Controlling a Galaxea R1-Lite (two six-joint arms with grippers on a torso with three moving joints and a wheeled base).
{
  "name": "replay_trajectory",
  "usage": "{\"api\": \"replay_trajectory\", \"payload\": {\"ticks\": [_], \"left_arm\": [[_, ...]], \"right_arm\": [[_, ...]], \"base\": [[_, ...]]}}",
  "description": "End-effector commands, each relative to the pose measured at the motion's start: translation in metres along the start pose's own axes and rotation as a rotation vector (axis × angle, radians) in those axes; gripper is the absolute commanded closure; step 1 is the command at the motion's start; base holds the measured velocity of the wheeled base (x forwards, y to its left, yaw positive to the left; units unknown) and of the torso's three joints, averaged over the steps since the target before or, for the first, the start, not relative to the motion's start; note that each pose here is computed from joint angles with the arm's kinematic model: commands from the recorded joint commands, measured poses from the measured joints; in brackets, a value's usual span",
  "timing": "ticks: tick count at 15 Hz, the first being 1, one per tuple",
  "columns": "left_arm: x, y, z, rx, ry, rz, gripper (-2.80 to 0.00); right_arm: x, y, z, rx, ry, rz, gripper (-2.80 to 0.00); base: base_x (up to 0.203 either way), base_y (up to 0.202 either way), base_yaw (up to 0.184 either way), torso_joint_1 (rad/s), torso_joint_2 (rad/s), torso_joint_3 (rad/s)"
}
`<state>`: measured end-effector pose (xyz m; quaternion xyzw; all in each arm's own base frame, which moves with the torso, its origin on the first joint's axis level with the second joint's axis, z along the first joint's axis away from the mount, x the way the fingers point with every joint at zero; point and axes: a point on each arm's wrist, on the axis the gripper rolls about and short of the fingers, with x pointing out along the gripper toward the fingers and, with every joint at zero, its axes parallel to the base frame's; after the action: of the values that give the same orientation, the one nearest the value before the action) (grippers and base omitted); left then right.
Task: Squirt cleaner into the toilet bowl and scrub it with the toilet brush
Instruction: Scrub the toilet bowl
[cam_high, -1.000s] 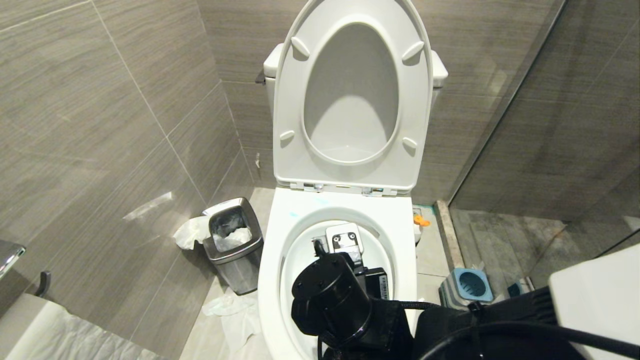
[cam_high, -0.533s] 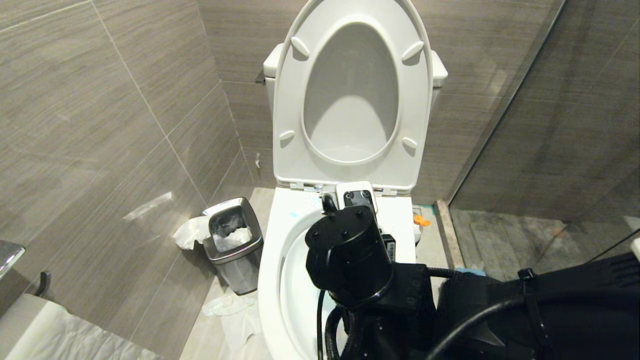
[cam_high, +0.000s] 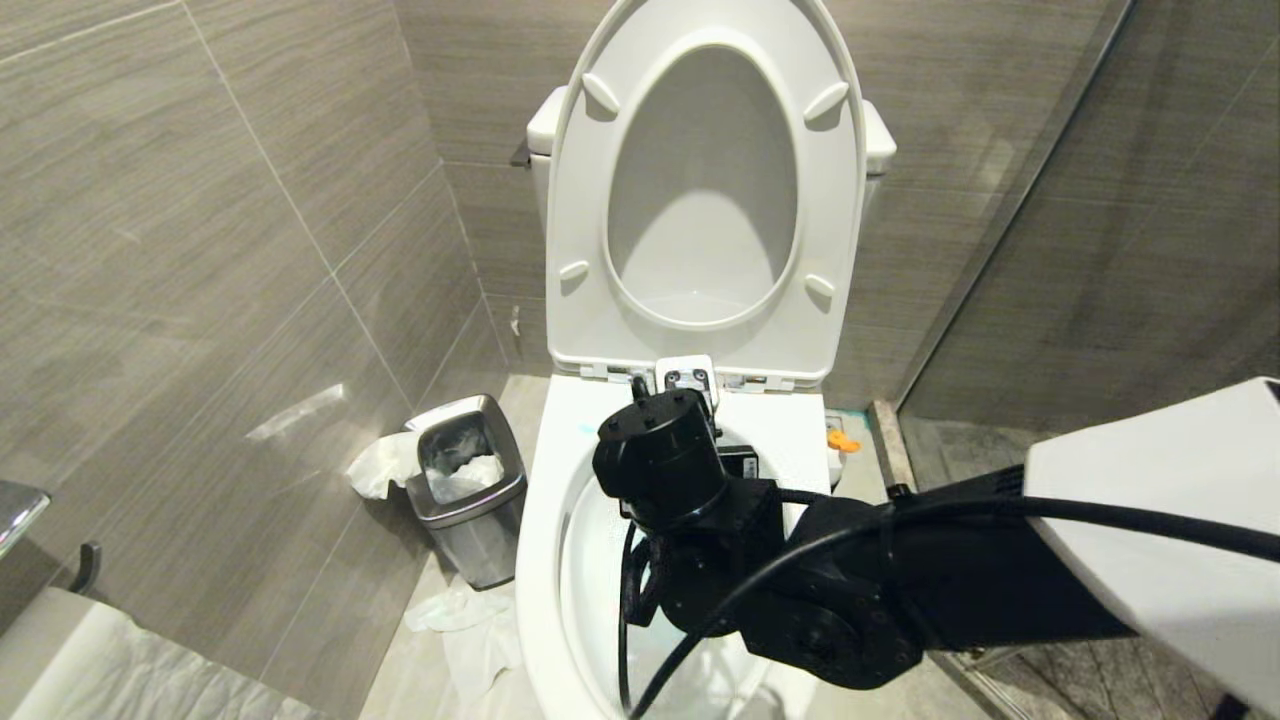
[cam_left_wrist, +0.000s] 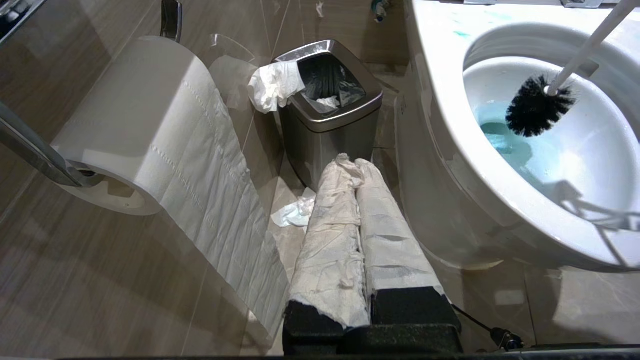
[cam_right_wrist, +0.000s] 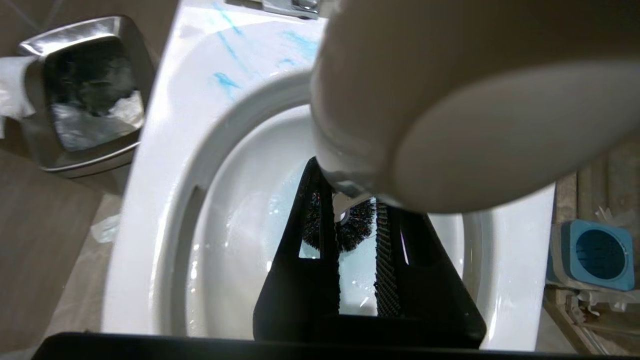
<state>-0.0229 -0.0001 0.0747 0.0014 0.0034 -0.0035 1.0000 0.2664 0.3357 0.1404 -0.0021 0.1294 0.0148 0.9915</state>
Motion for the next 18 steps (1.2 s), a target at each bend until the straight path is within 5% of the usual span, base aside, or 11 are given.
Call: {"api": "replay_trajectory", "payload": {"ticks": [1,10,13,18], "left_arm": [[0.000,0.000,0.000,0.000,0.002,0.000,0.00],[0.000,0.000,0.000,0.000,0.002,-0.001,0.00],[0.000,0.000,0.000,0.000,0.002,0.000,0.00],[0.000,0.000,0.000,0.000,0.002,0.001,0.00]], "right_arm": [[0.030,0.002,-0.027,-0.032,0.040,-0.043,0.00],[0.108,0.023,-0.085,-0.035,0.071,-0.089,0.00],[0.090,0.017,-0.043,0.012,0.025,-0.076,0.00],[0.004,-0.006,0.075,0.115,-0.081,0.003,0.00]], "base": [[0.000,0.000,0.000,0.000,0.00,0.000],[0.000,0.000,0.000,0.000,0.00,0.000],[0.000,0.000,0.000,0.000,0.00,0.000],[0.000,0.000,0.000,0.000,0.00,0.000]]}}
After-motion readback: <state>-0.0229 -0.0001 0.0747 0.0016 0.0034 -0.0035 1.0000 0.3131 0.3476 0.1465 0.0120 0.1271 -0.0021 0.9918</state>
